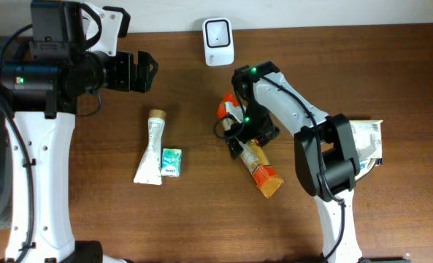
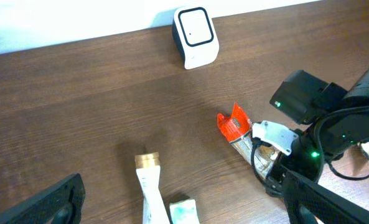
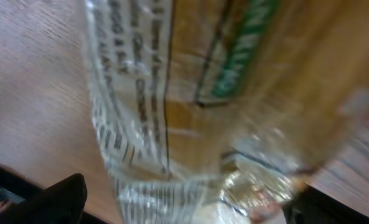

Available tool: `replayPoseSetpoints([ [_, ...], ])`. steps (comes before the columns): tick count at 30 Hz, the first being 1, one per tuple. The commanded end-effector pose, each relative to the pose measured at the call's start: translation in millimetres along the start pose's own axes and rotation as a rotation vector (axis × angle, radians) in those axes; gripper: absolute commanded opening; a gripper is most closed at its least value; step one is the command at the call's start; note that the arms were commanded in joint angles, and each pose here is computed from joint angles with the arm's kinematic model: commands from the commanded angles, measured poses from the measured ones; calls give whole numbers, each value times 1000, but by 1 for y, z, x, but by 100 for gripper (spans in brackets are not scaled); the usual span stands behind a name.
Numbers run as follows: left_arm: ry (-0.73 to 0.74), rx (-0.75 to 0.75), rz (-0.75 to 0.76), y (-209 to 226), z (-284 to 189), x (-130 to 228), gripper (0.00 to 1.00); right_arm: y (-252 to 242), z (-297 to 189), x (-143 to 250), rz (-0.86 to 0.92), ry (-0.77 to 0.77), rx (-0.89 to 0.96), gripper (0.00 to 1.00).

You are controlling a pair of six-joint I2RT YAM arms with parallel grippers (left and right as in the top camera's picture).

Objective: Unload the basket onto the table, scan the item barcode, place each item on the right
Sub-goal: 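Reach the right gripper to the spaghetti package and grasp it, then lift the spaghetti package and hold it over the scanner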

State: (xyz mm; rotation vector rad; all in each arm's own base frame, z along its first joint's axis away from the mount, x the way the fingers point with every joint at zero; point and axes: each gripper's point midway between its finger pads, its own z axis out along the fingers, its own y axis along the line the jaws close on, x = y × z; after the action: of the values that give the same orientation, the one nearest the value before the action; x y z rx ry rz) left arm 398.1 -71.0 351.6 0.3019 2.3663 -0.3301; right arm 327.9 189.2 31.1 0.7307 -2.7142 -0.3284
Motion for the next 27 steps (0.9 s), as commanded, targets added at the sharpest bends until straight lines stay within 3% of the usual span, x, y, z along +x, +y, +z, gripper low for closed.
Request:
replayPoseSetpoints([
  [1,-9,0,16,1,-3,-1,99,6,8,0,-29,-17,-26,89],
  [3,-9,0,16,1,-3,-1,99,0,17,-1,-28,-21,-6,73],
  [4,-9,0,16,1,-3,-1,99,0,17,-3,-28,-27,-6,56],
  [5,-9,0,16,1,-3,-1,99,0,16,-4,-29,-30,-5,50],
  [7,-9,0,16,0,-3,-1,99,1,16,-4,-30,-31,-10,50],
  [8,-9,0,16,1,-3,-1,99,4,16,-4,-30,-34,-26,42],
  [11,-9,0,16,1,-3,-1,99,12,9,-6,-19,-51,-102,4],
  [14,-9,0,16,1,-3,-1,99,32,-30,-4,-90,-115,-261,4],
  [19,-9,0,16,1,-3,-1,99,92,-174,28,-427,-527,-720,4],
  [24,-9,0,16,1,-3,-1,99,87,-287,57,-413,-921,-973,4],
  [27,-9,0,16,1,-3,-1,99,79,-307,59,-451,-1017,-988,4],
])
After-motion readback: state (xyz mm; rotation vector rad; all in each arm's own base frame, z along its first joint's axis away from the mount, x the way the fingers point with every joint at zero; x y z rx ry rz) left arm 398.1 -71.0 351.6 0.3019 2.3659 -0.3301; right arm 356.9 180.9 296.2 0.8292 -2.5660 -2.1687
